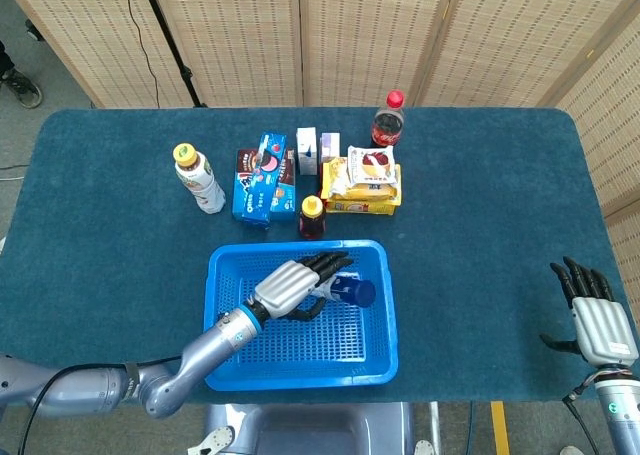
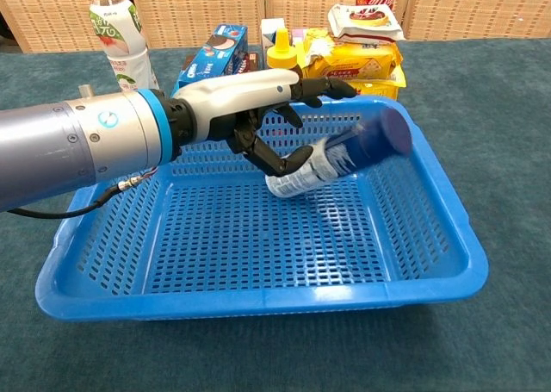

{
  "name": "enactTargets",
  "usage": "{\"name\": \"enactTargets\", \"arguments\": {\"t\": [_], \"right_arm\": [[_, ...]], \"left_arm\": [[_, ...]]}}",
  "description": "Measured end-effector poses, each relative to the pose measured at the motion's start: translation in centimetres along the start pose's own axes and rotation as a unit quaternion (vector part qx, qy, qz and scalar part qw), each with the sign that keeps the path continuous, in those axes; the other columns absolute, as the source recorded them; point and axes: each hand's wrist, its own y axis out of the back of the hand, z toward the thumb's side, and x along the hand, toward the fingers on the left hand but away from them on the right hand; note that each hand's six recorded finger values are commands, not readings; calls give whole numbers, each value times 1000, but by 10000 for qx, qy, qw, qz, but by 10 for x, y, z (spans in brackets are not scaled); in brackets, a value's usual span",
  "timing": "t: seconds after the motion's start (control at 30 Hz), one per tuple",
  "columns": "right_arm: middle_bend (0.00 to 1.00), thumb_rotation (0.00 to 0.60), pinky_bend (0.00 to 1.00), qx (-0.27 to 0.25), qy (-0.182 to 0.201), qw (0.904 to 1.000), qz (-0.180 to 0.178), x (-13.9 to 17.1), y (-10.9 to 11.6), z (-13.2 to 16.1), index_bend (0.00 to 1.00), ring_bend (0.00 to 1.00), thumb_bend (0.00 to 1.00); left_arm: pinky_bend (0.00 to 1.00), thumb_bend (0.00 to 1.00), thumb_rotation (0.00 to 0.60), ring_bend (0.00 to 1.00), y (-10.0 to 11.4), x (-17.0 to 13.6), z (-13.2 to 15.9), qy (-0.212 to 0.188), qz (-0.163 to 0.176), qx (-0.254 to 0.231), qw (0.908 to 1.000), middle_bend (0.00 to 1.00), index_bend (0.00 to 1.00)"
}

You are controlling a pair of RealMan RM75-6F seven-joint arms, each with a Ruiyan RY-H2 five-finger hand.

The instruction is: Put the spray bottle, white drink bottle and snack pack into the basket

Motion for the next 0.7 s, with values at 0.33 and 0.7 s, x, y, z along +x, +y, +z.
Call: {"name": "enactTargets", "arguments": {"t": [0.33, 0.7], "right_arm": [[0, 600, 0, 16, 10, 10000, 25, 1, -1, 2, 0, 0, 0], [0, 600, 0, 122, 117, 9997, 170, 1, -11, 10, 0, 0, 0]], "left_arm": [[0, 423, 592, 0, 42, -37, 0, -323, 652, -175, 9972, 0, 0], [0, 273, 503, 0, 128, -130, -52, -447, 2531, -1235, 9585, 0, 0]]}}
